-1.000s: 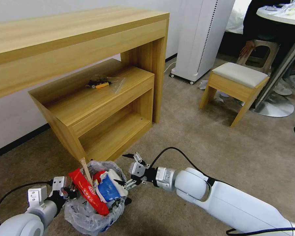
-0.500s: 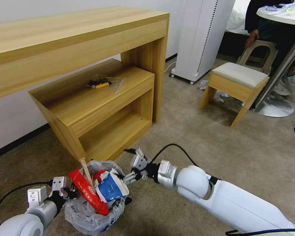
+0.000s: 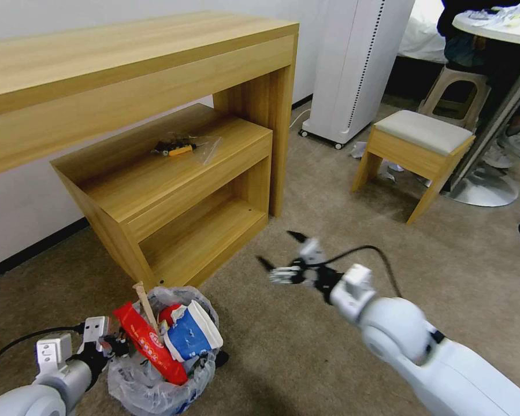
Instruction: Pick up the trash bin and place the garbage on the floor into it.
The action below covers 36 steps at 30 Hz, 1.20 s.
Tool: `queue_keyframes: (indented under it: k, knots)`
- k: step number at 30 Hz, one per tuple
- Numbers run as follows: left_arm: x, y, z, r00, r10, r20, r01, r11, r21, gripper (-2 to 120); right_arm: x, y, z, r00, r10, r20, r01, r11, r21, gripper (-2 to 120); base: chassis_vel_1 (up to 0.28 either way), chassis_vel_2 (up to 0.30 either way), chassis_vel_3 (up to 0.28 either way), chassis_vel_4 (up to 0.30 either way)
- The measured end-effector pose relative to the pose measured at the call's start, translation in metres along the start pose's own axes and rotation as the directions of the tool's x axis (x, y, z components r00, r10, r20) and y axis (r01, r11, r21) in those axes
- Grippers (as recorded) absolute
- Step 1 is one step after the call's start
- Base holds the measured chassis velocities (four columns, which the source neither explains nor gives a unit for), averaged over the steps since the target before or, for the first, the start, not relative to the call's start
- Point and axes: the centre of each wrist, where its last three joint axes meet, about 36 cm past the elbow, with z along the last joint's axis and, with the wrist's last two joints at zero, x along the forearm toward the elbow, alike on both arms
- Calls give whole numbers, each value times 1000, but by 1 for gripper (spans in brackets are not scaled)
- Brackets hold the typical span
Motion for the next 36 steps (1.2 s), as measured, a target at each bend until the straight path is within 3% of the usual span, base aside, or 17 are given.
queue_keyframes:
  k: [4, 9, 11, 16, 36]
  knots:
    - [-8, 1, -1, 1000, -21, 2, 21, 999, 27, 0, 38, -9, 19, 994, 112, -5, -112, 994, 18, 100, 0, 0, 0, 0]
    - [-16, 3, -2, 998, -56, -2, 56, 997, 51, 0, 62, -15, 30, 987, 163, 14, -164, 985, 60, 100, 0, 0, 0, 0]
    - [-20, 7, -1, 995, -102, -10, 102, 993, 64, 0, 71, -16, 35, 982, 188, 18, -188, 980, 61, 100, 0, 0, 0, 0]
    - [-19, 17, 4, 987, -159, -31, 162, 982, 98, 0, 75, -18, 41, 980, 197, 15, -198, 979, 57, 100, 0, 0, 0, 0]
    - [-21, 31, 12, 976, -212, -58, 219, 962, 164, 0, 58, -9, 38, 983, 182, 22, -183, 982, 42, 100, 0, 0, 0, 0]
